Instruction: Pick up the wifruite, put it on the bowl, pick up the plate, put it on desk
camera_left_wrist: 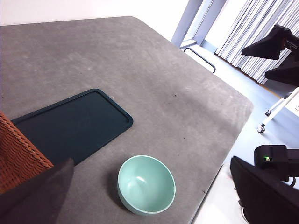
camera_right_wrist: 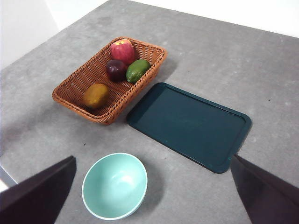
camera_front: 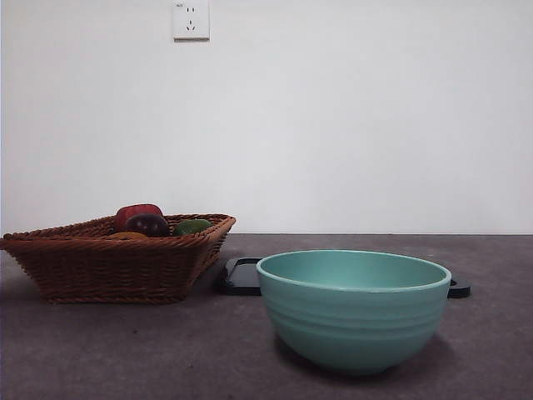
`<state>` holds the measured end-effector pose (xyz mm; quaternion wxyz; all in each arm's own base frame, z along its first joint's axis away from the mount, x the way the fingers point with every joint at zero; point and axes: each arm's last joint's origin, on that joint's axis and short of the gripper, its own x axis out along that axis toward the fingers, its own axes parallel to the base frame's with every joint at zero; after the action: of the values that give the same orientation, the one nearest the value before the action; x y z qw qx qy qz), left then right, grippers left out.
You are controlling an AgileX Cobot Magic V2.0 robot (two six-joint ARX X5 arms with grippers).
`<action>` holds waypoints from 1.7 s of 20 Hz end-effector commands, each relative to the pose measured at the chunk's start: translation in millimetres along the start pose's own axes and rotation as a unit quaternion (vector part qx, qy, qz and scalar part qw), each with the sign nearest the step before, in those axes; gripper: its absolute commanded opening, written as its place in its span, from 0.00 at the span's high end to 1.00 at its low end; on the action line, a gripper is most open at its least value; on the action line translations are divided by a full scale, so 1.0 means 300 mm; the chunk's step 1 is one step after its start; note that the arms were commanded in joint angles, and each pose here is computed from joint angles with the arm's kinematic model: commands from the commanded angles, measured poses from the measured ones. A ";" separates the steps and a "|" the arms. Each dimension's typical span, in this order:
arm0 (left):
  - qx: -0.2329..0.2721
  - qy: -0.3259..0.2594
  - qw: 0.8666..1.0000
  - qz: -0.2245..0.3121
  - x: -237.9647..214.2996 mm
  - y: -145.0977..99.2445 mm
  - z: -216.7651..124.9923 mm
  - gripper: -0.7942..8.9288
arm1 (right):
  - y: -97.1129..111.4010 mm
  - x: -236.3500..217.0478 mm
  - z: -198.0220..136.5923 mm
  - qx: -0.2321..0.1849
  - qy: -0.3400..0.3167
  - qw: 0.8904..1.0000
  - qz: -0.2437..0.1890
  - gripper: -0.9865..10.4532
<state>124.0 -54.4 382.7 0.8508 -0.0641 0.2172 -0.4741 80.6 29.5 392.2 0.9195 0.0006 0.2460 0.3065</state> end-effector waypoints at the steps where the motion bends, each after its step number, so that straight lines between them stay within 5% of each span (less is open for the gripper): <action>1: 0.015 -0.010 1.000 -0.003 -0.008 -0.011 0.020 0.18 | 0.005 -0.009 0.014 -0.003 -0.009 1.000 0.002 0.36; 7: -0.033 -0.009 0.997 0.070 0.004 0.015 0.022 0.18 | 0.005 -0.009 0.012 0.021 -0.005 1.000 0.003 0.36; 13: -0.141 0.014 0.976 0.168 0.079 0.107 0.031 0.18 | 0.006 -0.009 0.009 0.025 -0.001 1.000 0.006 0.36; 20: -0.209 0.161 0.928 0.262 0.260 0.251 0.045 0.18 | 0.009 -0.009 0.009 0.026 -0.002 0.999 0.021 0.36; 26: -0.216 0.244 0.902 0.285 0.456 0.358 0.046 0.18 | 0.009 -0.009 0.007 0.028 0.001 0.999 0.022 0.36; 31: -0.202 0.298 0.867 0.344 0.572 0.460 -0.017 0.18 | 0.009 -0.009 0.007 0.028 0.001 0.999 0.022 0.36; 34: -0.208 0.316 0.860 0.343 0.630 0.506 -0.059 0.18 | 0.009 -0.009 0.007 0.028 0.001 0.999 0.022 0.36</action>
<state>316.6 -124.4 258.1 0.8084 -0.0125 0.5825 -0.0836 78.9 30.1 390.5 0.9108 0.0306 0.2647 0.3154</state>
